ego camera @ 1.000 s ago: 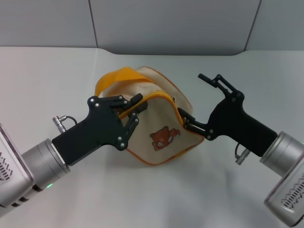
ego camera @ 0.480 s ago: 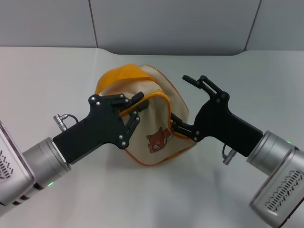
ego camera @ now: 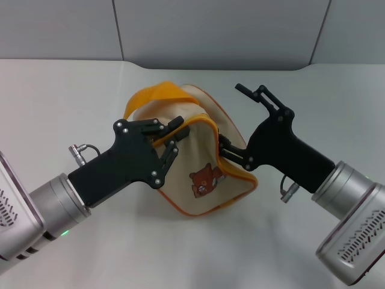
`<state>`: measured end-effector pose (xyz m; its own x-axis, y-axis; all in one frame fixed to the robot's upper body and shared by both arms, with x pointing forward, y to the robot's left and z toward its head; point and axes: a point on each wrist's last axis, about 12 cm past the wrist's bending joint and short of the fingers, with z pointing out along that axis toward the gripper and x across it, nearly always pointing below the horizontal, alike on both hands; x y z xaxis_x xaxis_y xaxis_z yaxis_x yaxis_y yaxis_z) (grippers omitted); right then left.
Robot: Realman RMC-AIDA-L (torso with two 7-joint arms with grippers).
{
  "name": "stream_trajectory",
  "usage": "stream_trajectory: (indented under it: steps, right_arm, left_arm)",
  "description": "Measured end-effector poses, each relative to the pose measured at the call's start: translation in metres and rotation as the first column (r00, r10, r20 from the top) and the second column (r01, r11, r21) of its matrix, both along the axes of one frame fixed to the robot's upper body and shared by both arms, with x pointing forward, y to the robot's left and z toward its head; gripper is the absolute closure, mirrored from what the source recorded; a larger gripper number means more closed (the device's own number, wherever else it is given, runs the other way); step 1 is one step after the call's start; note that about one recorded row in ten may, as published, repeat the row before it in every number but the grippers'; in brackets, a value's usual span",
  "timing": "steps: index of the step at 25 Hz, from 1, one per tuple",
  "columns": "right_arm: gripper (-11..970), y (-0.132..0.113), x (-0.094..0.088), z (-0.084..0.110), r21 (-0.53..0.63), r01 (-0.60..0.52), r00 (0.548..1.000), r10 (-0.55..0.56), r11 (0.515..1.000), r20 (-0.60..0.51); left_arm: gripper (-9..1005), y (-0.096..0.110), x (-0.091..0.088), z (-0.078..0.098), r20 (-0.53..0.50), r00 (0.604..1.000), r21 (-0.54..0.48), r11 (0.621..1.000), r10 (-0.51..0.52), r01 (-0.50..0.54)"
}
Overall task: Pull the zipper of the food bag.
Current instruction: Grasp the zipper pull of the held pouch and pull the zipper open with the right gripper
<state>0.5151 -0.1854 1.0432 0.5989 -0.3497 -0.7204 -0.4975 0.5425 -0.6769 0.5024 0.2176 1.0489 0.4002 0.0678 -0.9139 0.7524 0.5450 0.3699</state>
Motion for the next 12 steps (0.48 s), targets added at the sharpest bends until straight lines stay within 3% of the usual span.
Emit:
stream_trajectory:
  steps: [7, 12]
  right_arm:
    - [132, 0.0017, -0.0052, -0.0029, -0.002, -0.010, 1.000, 0.010, 1.000, -0.010]
    - [313, 0.0012, -0.0092, -0.0049, -0.011, -0.018, 1.000, 0.018, 1.000, -0.005]
  left_arm:
    - [904, -0.0001, -0.0001, 0.0000, 0.000, 1.000, -0.001, 1.000, -0.001, 0.001]
    - [892, -0.0002, -0.0001, 0.0000, 0.000, 1.000, -0.001, 1.000, -0.001, 0.001]
